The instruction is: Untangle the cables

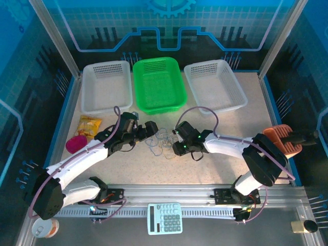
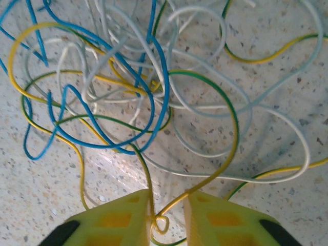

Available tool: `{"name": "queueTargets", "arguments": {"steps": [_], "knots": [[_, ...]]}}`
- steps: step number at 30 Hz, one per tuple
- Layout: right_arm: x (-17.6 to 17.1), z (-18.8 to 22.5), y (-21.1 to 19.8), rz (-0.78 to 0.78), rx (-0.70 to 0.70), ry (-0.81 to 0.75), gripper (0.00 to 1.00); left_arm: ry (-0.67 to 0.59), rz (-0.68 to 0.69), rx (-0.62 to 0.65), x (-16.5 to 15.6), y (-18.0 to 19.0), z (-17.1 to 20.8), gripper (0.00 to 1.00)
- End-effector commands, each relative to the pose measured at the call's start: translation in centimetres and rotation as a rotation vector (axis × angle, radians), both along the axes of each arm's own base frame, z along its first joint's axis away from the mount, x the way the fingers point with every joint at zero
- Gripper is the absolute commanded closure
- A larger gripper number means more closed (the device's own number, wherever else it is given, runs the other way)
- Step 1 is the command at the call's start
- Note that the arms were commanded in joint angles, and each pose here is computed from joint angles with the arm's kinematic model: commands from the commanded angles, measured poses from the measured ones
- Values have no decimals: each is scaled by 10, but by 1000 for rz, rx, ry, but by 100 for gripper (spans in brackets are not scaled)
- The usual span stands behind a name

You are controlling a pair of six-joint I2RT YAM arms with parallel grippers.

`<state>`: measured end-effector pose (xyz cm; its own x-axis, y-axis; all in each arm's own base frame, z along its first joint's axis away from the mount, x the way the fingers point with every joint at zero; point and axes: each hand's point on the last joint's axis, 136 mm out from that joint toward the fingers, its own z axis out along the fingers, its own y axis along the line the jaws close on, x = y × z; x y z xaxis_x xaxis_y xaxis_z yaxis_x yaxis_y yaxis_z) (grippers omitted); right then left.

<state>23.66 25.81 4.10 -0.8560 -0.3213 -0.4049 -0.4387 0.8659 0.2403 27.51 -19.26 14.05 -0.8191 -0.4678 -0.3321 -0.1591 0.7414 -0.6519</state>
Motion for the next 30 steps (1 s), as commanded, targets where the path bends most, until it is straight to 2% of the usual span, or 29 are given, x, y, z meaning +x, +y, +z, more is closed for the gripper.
{"name": "queueTargets", "arguments": {"steps": [1,6,10,21,30], "knots": [[5,14,7,15,17,-34,82,-16,7,-20,2,-4,8,1],[4,27,6,23,25,-54,100,-16,4,-20,1,-4,8,1],[4,52,4,27,44,-96,100,-20,2,-22,0,-3,10,1],[11,153,10,12,221,-250,100,-34,-6,-26,-2,-3,16,1],[13,192,-1,-27,291,-336,100,-82,-44,-52,-1,-9,42,1]]}}
